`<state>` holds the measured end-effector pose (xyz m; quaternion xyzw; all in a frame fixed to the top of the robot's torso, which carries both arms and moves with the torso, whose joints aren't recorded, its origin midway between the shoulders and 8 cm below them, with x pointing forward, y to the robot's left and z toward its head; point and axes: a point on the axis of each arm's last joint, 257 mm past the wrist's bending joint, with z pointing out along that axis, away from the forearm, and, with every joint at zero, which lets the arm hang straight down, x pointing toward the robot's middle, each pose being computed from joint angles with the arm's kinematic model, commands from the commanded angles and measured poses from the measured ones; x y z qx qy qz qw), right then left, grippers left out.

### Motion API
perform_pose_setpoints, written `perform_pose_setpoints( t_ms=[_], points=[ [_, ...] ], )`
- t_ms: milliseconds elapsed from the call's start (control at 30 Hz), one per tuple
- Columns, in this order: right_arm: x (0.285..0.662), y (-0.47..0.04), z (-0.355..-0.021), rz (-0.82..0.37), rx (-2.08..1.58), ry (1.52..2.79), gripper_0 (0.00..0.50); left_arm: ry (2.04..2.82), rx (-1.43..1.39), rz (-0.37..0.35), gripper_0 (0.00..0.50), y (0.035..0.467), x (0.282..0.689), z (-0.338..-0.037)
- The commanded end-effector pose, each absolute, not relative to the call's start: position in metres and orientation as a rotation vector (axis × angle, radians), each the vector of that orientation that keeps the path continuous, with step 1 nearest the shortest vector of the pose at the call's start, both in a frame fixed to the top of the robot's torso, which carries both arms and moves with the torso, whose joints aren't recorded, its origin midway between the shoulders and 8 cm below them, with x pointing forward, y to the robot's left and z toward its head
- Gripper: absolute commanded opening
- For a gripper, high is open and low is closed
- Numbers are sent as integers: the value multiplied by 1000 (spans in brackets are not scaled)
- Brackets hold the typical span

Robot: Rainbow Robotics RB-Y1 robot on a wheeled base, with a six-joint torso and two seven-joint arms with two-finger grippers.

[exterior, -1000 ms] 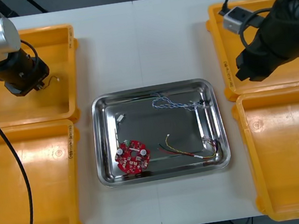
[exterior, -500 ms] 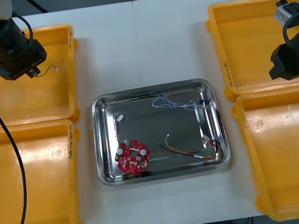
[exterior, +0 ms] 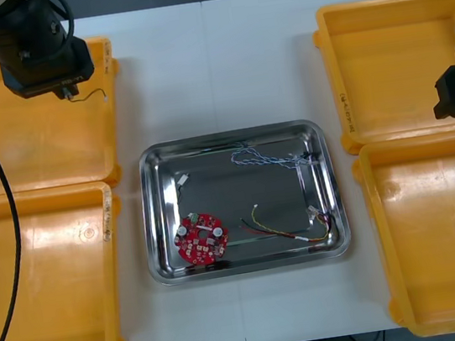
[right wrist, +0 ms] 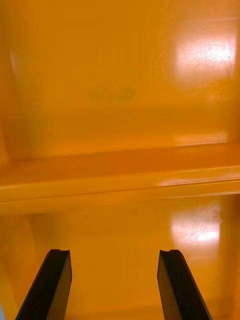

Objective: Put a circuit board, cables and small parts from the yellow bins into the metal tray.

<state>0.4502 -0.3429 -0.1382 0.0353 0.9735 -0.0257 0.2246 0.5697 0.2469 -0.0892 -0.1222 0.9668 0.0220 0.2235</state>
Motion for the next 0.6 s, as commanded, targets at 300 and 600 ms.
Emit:
perform_pose_setpoints(
  t_ms=[300,600],
  points=[
    [460,-403,-125,-105,204,2636,500,2634,-247,6,0,165,547,-104],
    [448,-417,-128,-92,230,2650,500,2634,-161,-47,0,102,536,-150]
  ],
)
